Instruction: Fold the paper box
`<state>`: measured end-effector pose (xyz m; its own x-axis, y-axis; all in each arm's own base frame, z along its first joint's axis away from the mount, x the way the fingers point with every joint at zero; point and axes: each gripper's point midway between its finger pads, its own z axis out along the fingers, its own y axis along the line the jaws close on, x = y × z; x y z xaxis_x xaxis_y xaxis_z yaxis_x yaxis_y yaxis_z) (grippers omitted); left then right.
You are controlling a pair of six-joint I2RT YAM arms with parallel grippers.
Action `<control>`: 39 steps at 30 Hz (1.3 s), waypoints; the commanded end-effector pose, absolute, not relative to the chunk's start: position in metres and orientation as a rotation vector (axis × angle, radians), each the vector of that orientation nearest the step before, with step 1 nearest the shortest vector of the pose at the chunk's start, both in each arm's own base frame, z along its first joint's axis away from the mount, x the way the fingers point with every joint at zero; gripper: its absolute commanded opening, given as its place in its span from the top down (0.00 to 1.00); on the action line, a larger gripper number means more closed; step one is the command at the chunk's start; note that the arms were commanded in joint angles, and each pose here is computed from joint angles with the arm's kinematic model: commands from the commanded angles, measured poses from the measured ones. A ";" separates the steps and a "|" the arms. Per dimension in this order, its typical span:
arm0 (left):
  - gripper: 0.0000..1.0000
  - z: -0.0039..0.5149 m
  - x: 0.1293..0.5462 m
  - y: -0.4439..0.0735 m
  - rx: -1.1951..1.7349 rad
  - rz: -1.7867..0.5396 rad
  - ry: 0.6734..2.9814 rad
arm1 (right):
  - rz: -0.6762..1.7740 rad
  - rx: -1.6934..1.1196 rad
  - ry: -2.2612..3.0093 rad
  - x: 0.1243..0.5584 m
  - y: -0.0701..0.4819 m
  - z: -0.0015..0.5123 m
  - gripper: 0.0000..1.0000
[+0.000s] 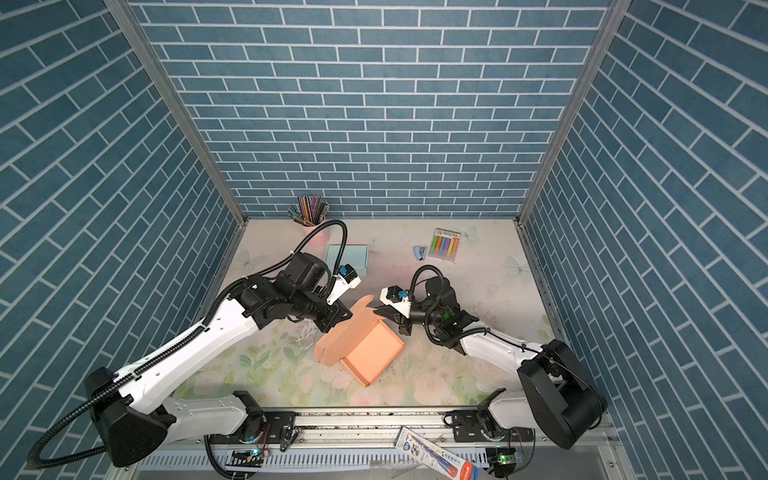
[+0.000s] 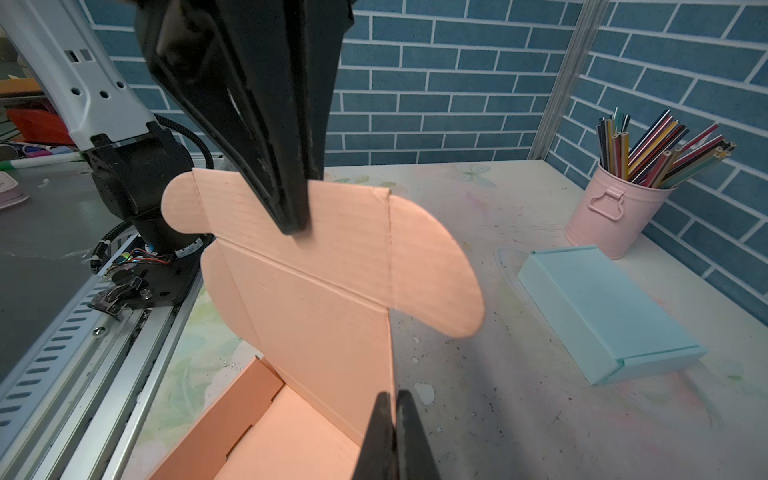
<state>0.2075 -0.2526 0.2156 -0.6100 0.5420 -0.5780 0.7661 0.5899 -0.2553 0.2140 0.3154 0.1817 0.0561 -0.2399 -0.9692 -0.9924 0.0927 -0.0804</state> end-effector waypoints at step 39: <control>0.12 0.158 0.273 -0.206 0.293 -1.037 2.041 | 0.687 -0.985 1.646 0.272 0.263 0.164 1.00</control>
